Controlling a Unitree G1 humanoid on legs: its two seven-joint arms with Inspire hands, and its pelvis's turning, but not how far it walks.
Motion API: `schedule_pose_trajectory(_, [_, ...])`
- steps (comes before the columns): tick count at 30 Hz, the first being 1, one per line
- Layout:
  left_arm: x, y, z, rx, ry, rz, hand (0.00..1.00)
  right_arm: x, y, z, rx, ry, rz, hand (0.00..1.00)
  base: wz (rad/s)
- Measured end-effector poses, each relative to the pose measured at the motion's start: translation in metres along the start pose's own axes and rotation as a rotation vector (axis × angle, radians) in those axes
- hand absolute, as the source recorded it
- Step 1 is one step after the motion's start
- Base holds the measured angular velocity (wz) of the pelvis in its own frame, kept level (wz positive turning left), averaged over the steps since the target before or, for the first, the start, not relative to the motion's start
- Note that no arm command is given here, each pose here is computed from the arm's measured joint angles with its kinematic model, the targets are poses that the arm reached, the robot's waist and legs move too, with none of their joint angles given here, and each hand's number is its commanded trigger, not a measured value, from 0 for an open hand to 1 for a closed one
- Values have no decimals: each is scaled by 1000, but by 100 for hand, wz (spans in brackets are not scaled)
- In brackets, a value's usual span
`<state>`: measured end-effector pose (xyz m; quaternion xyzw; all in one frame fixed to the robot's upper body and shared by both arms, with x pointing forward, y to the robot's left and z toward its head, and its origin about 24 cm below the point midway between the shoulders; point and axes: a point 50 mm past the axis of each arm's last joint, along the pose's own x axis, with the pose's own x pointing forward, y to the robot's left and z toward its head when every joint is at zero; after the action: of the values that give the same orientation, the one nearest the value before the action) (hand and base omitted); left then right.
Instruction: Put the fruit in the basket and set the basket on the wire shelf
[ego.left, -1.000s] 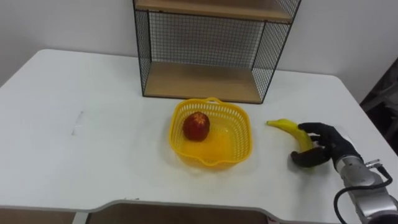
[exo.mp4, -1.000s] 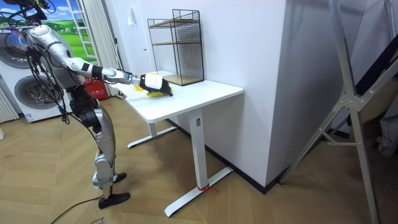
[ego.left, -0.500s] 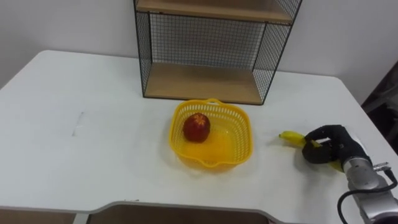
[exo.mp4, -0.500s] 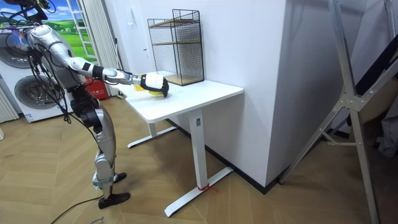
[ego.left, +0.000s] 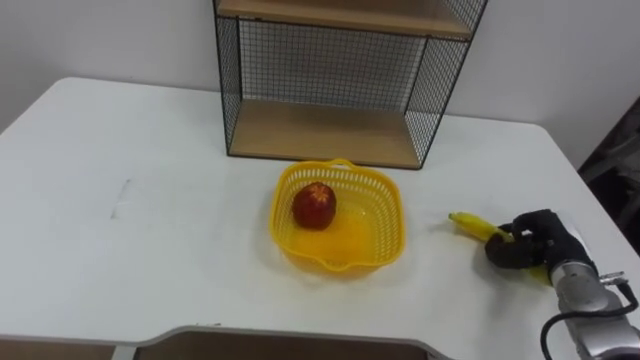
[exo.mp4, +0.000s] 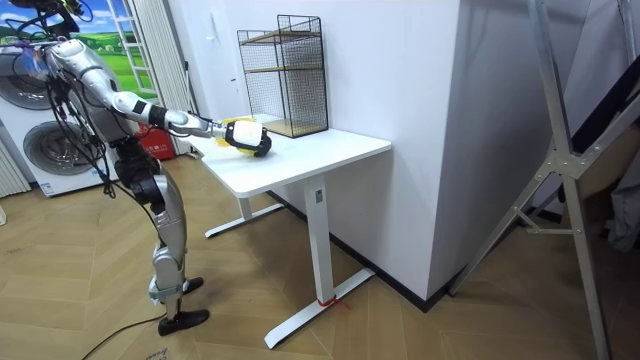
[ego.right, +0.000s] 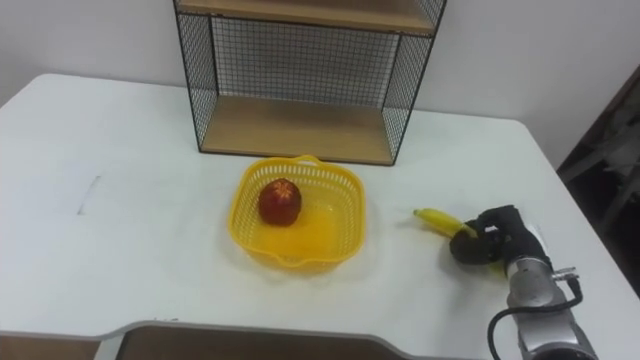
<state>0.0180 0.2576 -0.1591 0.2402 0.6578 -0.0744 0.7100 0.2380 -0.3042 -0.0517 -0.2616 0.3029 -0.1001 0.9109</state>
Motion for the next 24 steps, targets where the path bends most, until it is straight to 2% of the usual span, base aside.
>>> schedule_pose_trajectory(2, [0,0,0,-4,1,0,0,0,0,0,54,7,-4,100,-2])
schedule_pose_trajectory(7, [0,-1,0,-5,3,-2,0,-4,1,1,325,2,-2,100,-11])
schedule_pose_trajectory(11, [1,-1,4,-8,-6,-3,0,-6,17,12,547,-47,68,100,-7])
schedule_pose_trajectory(15, [1,-10,9,-11,-16,-20,0,-12,30,21,770,-91,133,100,-3])
schedule_pose_trajectory(24, [1,-20,8,-21,-23,-39,0,-20,34,36,894,-161,180,100,-8])
